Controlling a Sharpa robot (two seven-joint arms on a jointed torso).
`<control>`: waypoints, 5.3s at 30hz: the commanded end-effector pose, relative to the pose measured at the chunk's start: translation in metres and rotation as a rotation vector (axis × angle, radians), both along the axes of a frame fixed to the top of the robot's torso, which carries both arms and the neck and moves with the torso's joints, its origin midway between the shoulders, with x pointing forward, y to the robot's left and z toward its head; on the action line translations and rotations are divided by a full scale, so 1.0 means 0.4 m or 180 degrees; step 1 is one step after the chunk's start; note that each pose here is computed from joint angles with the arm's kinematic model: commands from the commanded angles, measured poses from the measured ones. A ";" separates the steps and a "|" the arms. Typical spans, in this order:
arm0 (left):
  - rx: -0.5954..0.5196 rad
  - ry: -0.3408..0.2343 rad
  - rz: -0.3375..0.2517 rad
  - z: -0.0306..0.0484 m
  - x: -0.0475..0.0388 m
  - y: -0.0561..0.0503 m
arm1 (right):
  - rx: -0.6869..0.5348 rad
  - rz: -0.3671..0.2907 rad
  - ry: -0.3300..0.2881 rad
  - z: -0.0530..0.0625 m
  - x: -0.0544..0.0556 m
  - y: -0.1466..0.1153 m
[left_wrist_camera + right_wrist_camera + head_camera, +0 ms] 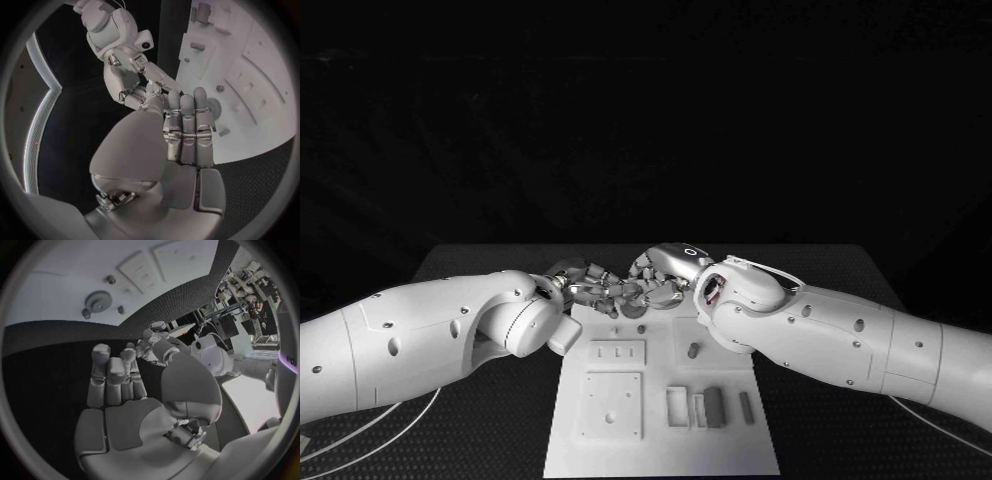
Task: Assemble the parts on the task board
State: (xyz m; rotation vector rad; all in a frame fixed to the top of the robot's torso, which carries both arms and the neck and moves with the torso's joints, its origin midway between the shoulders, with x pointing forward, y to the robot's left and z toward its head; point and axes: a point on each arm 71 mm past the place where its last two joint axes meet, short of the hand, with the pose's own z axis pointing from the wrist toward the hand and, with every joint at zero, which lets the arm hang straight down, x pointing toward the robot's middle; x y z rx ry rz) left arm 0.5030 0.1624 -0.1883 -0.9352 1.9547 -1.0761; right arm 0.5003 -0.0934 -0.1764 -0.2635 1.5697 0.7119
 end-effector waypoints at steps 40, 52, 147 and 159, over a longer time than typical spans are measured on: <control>0.1941 0.0217 -0.0749 -0.049 0.012 0.005 | 0.0481 -0.0721 0.0186 0.023 0.068 -0.235; 0.2296 0.0182 -0.0937 -0.067 0.014 -0.019 | 0.0480 -0.0699 0.0198 0.024 0.068 -0.231; 0.2617 -0.0109 -0.1056 -0.138 0.017 -0.069 | 0.0461 -0.0670 0.0239 0.023 0.068 -0.224; 0.2623 -0.0132 -0.1064 -0.139 0.017 -0.070 | 0.0463 -0.0664 0.0247 0.022 0.068 -0.222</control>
